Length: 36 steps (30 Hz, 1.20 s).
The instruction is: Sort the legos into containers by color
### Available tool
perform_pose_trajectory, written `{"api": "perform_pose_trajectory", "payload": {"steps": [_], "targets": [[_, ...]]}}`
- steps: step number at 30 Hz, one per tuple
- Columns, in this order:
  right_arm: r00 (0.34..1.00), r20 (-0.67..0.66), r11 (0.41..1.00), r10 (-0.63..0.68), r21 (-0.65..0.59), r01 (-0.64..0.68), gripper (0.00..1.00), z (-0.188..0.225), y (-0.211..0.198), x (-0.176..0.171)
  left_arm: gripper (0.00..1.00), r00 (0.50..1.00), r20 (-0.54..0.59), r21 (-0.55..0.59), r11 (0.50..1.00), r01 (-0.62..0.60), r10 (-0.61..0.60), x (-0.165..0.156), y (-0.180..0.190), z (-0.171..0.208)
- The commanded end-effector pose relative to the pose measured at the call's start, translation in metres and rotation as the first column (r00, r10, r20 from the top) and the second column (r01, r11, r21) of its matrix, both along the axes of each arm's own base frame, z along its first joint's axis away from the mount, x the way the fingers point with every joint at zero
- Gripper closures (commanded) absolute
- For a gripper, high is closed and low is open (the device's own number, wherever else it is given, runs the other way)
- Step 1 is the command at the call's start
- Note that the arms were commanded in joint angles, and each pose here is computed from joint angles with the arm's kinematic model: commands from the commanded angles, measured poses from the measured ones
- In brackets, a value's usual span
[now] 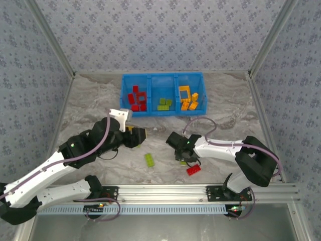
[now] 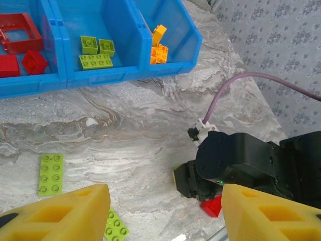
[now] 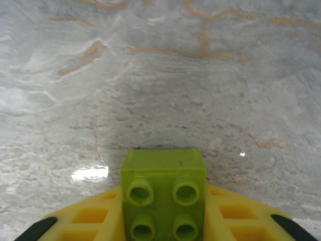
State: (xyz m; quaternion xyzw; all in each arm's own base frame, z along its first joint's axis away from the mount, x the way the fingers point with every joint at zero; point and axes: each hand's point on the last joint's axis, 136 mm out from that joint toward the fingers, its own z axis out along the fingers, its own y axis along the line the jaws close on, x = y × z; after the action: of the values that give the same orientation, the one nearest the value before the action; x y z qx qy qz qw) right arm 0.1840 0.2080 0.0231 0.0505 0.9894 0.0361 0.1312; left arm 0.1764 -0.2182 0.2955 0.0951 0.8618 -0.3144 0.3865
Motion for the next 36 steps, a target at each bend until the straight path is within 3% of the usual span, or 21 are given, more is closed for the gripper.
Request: {"api": "perform_pose_trajectory", "payload": {"steps": [1,7,14,18,27,36], "targets": [[0.986,0.146,0.997,0.076,0.005,-0.078,0.66,0.043,0.022,0.032,0.40,0.999,0.003,-0.010,0.999,-0.034,0.034,-0.004,0.013,0.005],[0.938,0.298,0.980,0.175,0.038,-0.195,0.67,0.112,0.060,0.127,0.40,0.991,0.059,-0.009,0.993,-0.119,0.120,0.007,0.025,0.014],[0.876,0.429,0.948,0.223,0.116,-0.298,0.70,0.136,0.097,0.242,0.41,0.977,0.140,-0.047,0.986,-0.157,0.163,0.019,0.023,0.036],[0.872,0.440,0.936,0.213,0.164,-0.311,0.71,0.133,0.109,0.291,0.41,0.971,0.178,-0.026,0.987,-0.158,0.160,0.025,0.018,0.047],[0.916,0.368,0.945,0.159,0.212,-0.249,0.70,0.084,0.112,0.357,0.41,0.965,0.226,0.045,0.988,-0.147,0.133,0.041,-0.002,0.053],[0.922,0.359,0.940,0.149,0.238,-0.245,0.66,0.053,0.121,0.383,0.41,0.967,0.223,0.123,0.980,-0.154,0.124,0.044,-0.005,0.037]]}}
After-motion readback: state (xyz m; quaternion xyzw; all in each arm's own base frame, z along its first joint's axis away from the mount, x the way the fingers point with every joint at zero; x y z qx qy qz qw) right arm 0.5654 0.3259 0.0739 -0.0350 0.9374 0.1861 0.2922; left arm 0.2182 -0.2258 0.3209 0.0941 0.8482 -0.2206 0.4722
